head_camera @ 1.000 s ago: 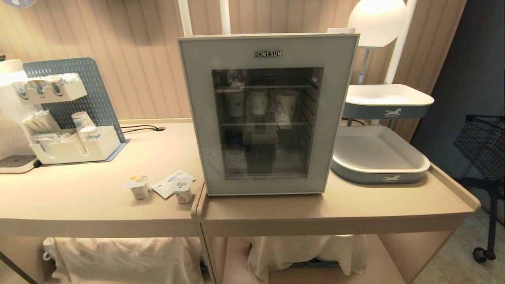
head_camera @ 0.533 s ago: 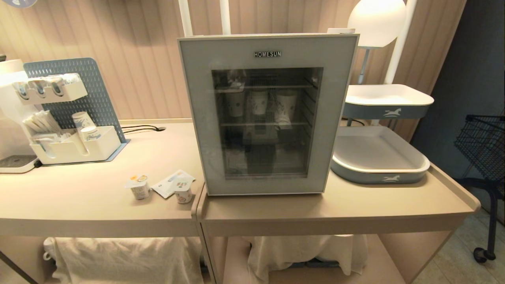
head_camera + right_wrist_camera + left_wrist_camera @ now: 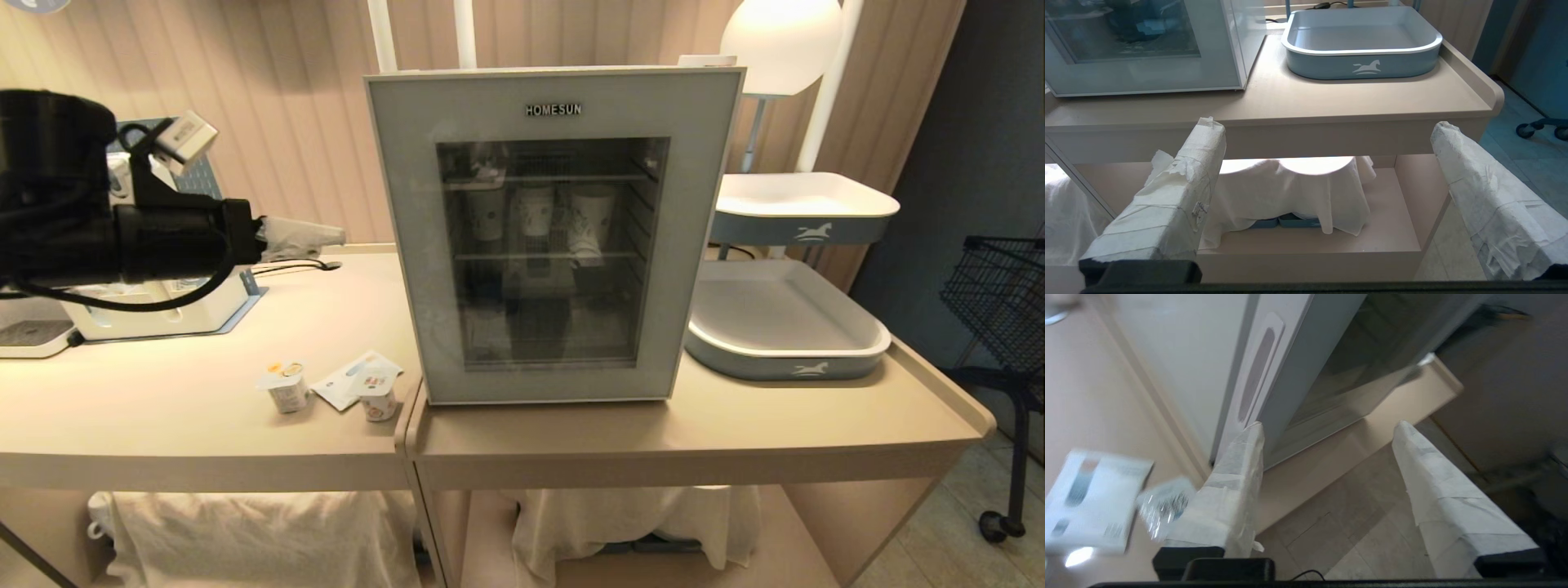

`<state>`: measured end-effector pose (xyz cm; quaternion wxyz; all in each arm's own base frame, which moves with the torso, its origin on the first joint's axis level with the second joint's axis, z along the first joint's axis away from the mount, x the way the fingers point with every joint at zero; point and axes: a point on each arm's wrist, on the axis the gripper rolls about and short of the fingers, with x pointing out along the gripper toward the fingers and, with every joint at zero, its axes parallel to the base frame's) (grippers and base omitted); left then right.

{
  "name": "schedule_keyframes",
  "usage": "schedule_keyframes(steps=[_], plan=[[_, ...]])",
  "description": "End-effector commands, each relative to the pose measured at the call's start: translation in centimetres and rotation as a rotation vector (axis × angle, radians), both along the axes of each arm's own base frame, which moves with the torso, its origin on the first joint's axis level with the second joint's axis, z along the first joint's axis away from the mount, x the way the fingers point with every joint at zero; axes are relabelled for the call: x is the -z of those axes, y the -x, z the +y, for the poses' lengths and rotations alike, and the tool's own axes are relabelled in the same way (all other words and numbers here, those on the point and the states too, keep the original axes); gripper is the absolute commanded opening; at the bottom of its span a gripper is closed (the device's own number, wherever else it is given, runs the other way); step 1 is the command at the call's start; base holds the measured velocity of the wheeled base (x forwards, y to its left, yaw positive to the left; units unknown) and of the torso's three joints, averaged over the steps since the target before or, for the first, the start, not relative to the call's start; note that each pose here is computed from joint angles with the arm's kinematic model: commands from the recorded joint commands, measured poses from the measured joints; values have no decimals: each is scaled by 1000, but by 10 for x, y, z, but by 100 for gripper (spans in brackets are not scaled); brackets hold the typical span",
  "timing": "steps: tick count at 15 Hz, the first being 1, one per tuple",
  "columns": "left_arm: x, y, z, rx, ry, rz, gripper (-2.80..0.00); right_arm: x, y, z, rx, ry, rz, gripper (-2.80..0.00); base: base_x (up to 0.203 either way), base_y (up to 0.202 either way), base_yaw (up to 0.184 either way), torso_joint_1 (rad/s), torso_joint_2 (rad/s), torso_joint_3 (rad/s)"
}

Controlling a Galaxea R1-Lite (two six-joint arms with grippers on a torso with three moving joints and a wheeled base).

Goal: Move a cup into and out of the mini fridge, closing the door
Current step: Open the freezer door

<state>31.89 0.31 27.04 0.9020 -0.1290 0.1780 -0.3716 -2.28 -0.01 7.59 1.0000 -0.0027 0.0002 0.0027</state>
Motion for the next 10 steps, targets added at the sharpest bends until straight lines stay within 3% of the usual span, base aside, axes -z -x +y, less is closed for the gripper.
schedule_keyframes(steps=[1,4,7,10], plan=[[49,-46,11,182,55,-86,0,0,0,0,-1,1,1,0,0,0,0,0,0,0],[88,-73,14,226,46,-293,0,0,0,0,-1,1,0,0,0,0,0,0,0,0],[95,-76,1,240,157,-289,0,0,0,0,-1,1,1,0,0,0,0,0,0,0],[99,-76,-14,262,171,-286,0,0,0,0,-1,1,1,0,0,0,0,0,0,0]])
